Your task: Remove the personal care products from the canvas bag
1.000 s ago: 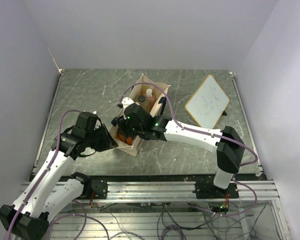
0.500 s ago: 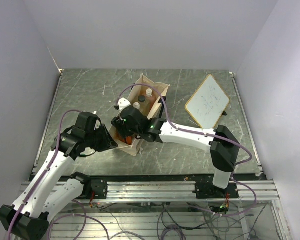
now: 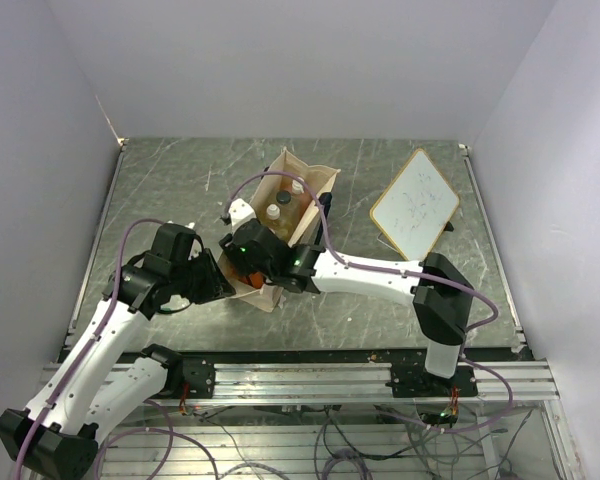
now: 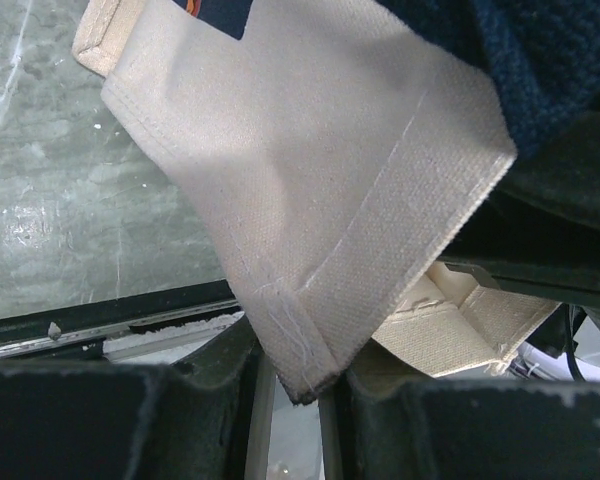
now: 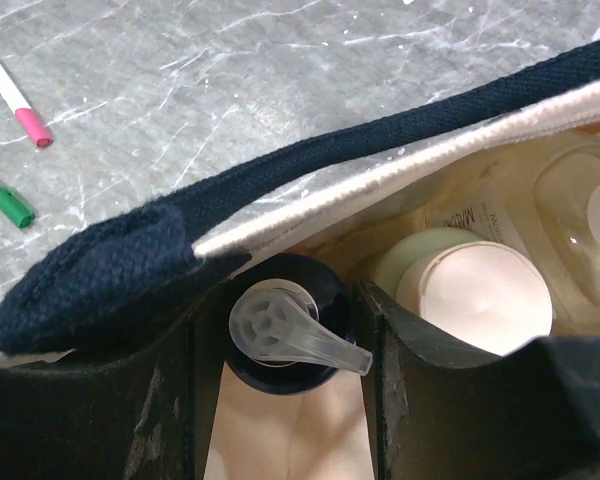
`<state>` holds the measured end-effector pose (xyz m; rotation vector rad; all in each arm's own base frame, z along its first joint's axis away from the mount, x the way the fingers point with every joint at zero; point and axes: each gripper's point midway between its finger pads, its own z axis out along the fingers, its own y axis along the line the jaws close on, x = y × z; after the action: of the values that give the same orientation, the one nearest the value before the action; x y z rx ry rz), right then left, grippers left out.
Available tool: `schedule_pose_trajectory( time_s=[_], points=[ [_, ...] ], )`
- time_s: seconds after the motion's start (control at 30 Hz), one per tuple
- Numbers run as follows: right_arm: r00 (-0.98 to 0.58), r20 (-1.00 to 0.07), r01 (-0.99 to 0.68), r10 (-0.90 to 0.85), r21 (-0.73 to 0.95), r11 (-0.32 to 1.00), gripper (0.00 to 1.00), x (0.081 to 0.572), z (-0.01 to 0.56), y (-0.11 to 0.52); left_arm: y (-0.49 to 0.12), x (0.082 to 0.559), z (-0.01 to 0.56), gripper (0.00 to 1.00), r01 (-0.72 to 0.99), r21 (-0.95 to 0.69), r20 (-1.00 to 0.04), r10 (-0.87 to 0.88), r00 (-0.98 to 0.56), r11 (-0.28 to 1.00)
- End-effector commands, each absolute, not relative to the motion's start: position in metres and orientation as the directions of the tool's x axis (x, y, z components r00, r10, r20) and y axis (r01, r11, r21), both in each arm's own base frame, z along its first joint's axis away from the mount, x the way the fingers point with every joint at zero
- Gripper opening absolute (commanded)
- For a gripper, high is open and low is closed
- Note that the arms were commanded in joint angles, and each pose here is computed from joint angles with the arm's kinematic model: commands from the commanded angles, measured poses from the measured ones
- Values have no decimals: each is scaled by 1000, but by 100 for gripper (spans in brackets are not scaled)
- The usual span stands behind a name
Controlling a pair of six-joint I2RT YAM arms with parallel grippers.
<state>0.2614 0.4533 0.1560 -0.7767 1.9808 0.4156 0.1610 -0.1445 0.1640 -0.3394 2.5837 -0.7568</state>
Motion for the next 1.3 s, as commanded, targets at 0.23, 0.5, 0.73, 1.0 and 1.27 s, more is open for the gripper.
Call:
schedule_pose_trajectory(
  time_s=[0.23, 0.5, 0.73, 1.0, 1.27],
  points=[
    [-369, -847, -626, -382, -77, 776, 10, 268, 142, 446, -135, 133, 158, 30, -127, -498, -244, -279, -929, 858],
    [-302, -920, -613, -250, -14, 790, 0, 270, 225, 444, -137, 140, 162, 30, -138, -509, -257, -303, -918, 849],
    [-287, -945, -606, -156, 53, 794, 0, 266, 278, 437, -138, 144, 166, 31, -139, -513, -264, -310, -913, 847],
    [-253, -966, -558, -53, 101, 824, 0, 271, 343, 424, -142, 149, 167, 33, -124, -514, -258, -291, -921, 849],
    [-216, -975, -499, 55, 159, 852, 0, 269, 415, 394, -143, 148, 167, 34, -105, -517, -261, -273, -926, 850]
  ],
)
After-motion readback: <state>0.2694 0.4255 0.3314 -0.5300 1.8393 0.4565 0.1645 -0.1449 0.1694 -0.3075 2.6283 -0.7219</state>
